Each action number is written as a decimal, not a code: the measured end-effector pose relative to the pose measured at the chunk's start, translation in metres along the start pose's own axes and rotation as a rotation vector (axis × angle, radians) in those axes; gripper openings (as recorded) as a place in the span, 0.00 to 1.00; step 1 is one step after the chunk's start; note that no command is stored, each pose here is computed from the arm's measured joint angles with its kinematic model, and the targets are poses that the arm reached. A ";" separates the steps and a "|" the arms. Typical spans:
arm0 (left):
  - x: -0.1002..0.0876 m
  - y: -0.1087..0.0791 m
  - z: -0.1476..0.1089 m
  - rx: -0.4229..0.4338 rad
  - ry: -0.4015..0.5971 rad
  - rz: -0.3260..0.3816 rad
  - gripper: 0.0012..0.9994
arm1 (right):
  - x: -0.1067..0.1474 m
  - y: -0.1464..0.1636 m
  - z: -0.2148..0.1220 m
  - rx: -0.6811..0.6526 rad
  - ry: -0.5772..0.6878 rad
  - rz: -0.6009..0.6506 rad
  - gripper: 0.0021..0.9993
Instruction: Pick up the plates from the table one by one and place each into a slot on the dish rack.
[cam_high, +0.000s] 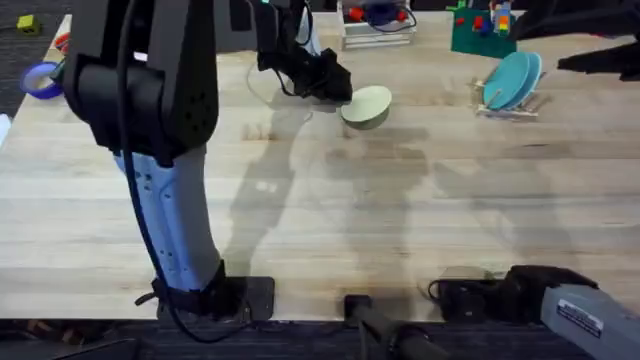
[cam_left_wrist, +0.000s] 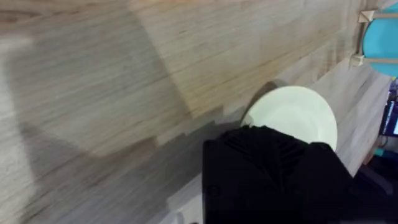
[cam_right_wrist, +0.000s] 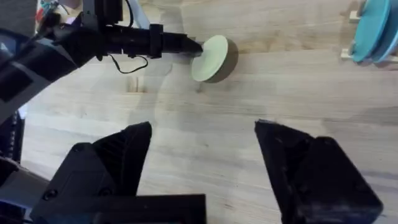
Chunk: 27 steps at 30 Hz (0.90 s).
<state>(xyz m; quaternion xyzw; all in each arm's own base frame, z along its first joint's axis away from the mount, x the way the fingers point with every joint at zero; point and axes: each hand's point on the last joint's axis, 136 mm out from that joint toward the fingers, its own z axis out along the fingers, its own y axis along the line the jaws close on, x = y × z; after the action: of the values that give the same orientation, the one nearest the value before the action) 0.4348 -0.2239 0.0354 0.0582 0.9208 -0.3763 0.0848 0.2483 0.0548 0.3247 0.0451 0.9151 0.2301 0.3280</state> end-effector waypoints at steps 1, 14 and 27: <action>0.000 0.000 0.000 0.000 0.000 0.000 0.04 | 0.000 0.000 0.000 0.000 0.001 0.000 0.99; 0.000 0.000 0.000 0.000 0.000 -0.004 0.04 | 0.023 -0.021 0.049 0.024 0.235 0.097 1.00; 0.000 0.000 0.000 0.000 0.000 -0.004 0.04 | 0.025 -0.022 0.145 -0.011 0.372 0.069 0.99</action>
<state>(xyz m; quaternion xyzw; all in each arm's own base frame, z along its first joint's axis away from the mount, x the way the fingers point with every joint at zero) 0.4348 -0.2239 0.0354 0.0565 0.9208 -0.3765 0.0843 0.3205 0.0980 0.2017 0.0313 0.9566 0.2506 0.1452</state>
